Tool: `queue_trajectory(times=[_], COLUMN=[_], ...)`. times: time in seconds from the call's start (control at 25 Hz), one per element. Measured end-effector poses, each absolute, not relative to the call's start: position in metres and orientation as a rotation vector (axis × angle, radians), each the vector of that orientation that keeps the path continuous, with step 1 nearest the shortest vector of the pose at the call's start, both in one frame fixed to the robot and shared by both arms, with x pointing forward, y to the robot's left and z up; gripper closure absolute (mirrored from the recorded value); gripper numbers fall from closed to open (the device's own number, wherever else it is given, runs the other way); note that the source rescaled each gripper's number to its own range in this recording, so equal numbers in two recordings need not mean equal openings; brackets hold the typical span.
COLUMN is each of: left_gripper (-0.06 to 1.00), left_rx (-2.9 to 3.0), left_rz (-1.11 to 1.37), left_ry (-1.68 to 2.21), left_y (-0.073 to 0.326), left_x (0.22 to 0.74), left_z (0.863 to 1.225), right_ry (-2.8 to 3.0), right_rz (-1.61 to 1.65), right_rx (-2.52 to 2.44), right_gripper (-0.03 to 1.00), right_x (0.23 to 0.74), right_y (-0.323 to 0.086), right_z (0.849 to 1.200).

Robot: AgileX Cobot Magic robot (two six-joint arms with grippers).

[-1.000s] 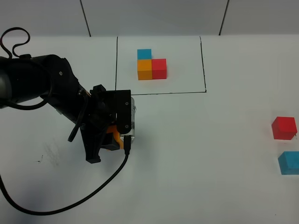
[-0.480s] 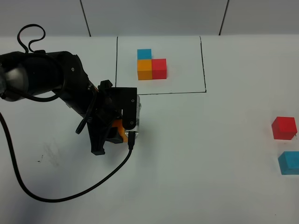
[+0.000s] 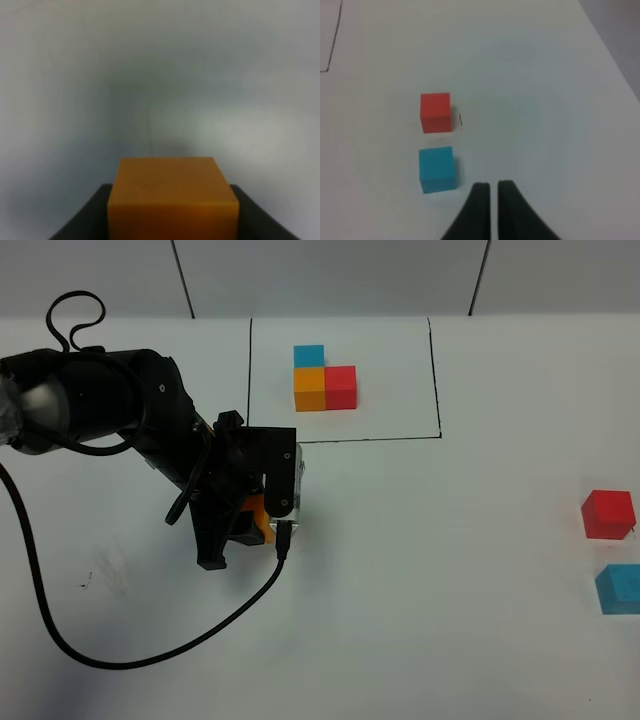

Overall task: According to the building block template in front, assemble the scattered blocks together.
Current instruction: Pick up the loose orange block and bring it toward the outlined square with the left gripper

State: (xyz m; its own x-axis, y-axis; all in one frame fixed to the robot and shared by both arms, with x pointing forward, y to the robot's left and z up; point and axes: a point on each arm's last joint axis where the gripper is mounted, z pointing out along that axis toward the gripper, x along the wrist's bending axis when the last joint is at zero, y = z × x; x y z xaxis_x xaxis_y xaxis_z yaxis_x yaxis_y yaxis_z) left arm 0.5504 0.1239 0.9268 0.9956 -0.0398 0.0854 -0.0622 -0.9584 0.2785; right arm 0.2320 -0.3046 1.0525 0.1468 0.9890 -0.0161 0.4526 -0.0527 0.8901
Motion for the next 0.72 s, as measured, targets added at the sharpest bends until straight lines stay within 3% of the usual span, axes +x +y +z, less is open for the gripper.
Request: queue_trajectory(times=[0.72], left_gripper=[0.38], left_rx=[2.867], left_rz=[0.026], left_ry=[-0.141], left_y=[0.094], left_x=[0.569], left_z=[0.898], right_ry=[1.418], right_rz=[0.849], right_rx=[1.627], right_gripper=[0.97], right_x=[0.232], right_y=[-0.305], right_z=[1.053])
